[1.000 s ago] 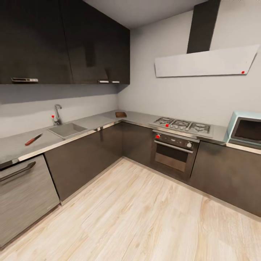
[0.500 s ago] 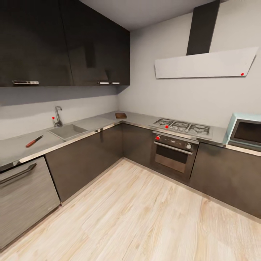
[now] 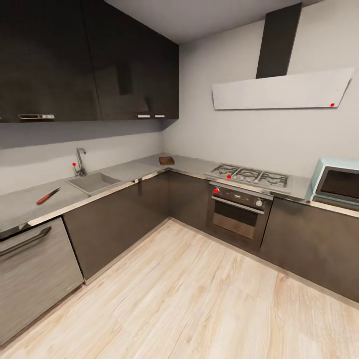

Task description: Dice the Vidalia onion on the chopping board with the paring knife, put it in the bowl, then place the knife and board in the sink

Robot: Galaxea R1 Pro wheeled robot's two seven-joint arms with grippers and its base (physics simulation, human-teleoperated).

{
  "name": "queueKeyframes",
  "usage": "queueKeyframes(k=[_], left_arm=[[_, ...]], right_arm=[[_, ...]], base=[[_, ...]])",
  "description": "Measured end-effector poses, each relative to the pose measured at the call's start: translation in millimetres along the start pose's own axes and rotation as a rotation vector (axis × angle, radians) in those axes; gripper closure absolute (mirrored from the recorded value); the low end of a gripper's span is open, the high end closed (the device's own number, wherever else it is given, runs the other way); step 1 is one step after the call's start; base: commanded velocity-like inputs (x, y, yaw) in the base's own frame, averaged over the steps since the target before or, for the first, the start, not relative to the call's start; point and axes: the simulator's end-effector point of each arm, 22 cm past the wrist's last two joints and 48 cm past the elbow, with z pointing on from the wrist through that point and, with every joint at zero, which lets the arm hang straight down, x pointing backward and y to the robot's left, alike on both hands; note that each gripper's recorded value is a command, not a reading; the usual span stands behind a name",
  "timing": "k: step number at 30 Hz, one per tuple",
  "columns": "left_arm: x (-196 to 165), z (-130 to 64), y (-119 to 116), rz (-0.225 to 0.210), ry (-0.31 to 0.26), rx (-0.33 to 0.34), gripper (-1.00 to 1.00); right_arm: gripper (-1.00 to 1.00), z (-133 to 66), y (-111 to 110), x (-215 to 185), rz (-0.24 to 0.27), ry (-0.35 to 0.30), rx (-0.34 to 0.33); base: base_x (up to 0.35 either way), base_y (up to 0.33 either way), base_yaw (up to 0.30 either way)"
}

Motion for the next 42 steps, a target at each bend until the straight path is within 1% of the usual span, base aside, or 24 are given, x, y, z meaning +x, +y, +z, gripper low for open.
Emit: queueKeyframes(k=[10, 15, 20, 25, 42], left_arm=[[-5, -11.7, 1, 0.0, 0.001, 0.0, -1.0], [-6, -11.7, 3, 0.002, -0.002, -0.002, -1.0], [-6, -11.9, 4, 0.002, -0.002, -0.003, -1.0], [-5, -11.9, 4, 0.002, -0.001, -0.003, -1.0], [-5, -11.9, 3, 0.002, -0.001, -0.002, -1.0]], right_arm=[[-1.0, -10.6, 0, -7, 0.0, 0.0, 0.0], [-1.0, -10.7, 0, -8, 0.001, -0.003, 0.0], [-1.0, -9.9, -5, -12, 0.002, -0.015, 0.008], [-1.0, -10.4, -3, -10, 0.001, -0.011, 0.005], [-1.0, -10.8, -3, -9, 0.0, -0.009, 0.004]], base=[[0.0, 0.0, 0.0], [0.053, 0.018, 0.0], [0.274, 0.118, 0.0], [0.295, 0.111, 0.0], [0.325, 0.005, 0.0]])
